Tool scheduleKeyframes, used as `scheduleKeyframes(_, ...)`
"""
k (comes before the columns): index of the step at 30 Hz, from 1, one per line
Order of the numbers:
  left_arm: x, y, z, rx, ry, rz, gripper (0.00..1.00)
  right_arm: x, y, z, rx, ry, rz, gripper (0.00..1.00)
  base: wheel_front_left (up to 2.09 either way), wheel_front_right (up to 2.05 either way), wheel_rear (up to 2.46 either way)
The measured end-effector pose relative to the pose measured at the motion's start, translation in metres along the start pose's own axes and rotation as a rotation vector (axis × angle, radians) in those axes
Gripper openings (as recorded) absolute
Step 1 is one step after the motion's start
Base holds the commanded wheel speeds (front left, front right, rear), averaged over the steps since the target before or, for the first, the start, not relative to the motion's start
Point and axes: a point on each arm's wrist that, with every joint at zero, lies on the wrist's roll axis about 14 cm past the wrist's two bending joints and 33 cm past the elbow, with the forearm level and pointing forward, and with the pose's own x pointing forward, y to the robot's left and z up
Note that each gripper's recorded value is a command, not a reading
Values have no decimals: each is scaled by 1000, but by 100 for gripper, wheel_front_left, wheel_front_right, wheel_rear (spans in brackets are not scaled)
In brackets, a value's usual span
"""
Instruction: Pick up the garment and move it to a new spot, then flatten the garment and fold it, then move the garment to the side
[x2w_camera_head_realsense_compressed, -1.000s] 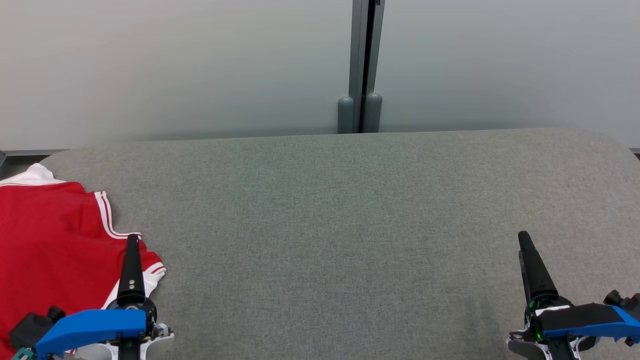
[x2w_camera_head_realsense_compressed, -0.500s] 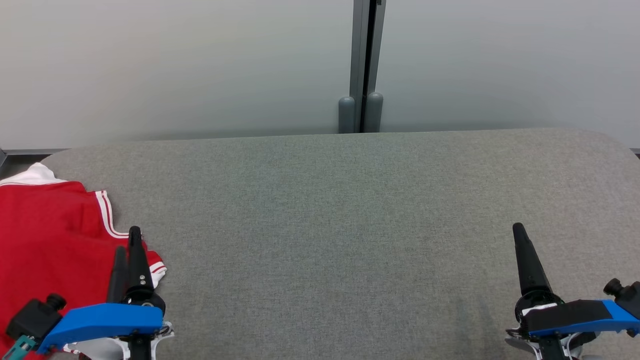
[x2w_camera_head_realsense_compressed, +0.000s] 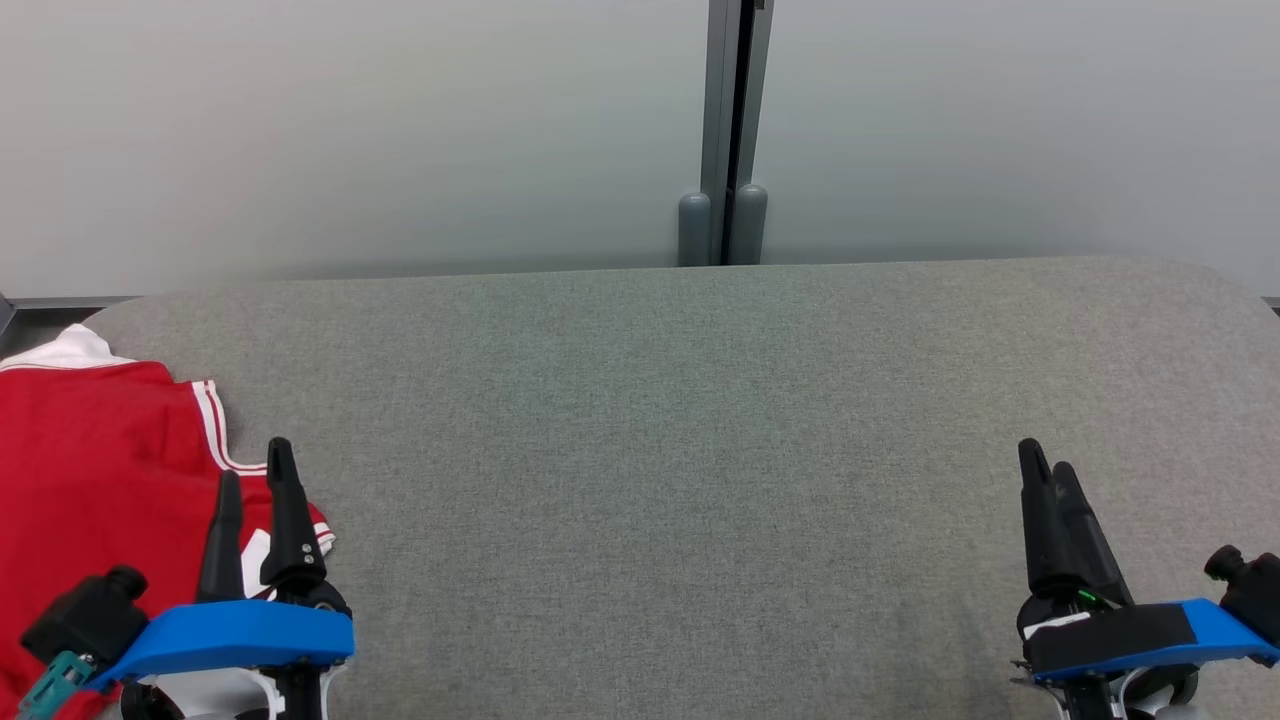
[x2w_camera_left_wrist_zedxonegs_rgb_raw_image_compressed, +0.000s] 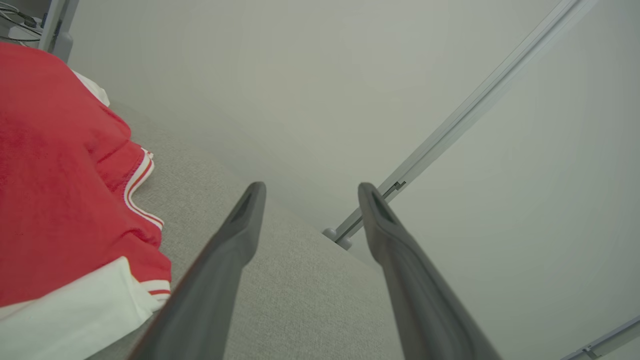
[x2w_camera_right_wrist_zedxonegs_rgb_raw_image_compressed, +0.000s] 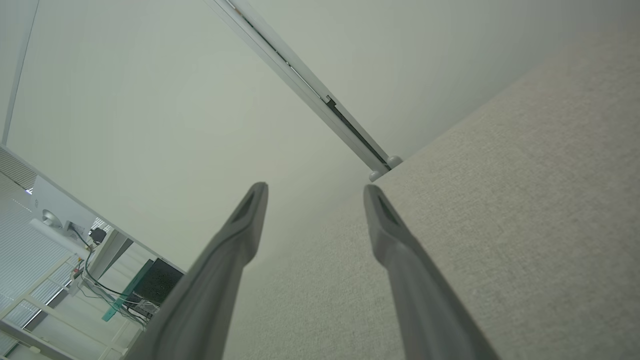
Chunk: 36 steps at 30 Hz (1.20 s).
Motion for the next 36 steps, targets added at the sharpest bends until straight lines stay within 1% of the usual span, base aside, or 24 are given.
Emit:
scheduleKeyframes(13,0,-5,-1,215,-8,-23,100,0,11,0,-179,-11,45,100,0,0,0)
scheduleKeyframes(36,-2,-9,0,466,-29,-56,100,-1,24,-1,-426,-30,112,100,0,0,0)
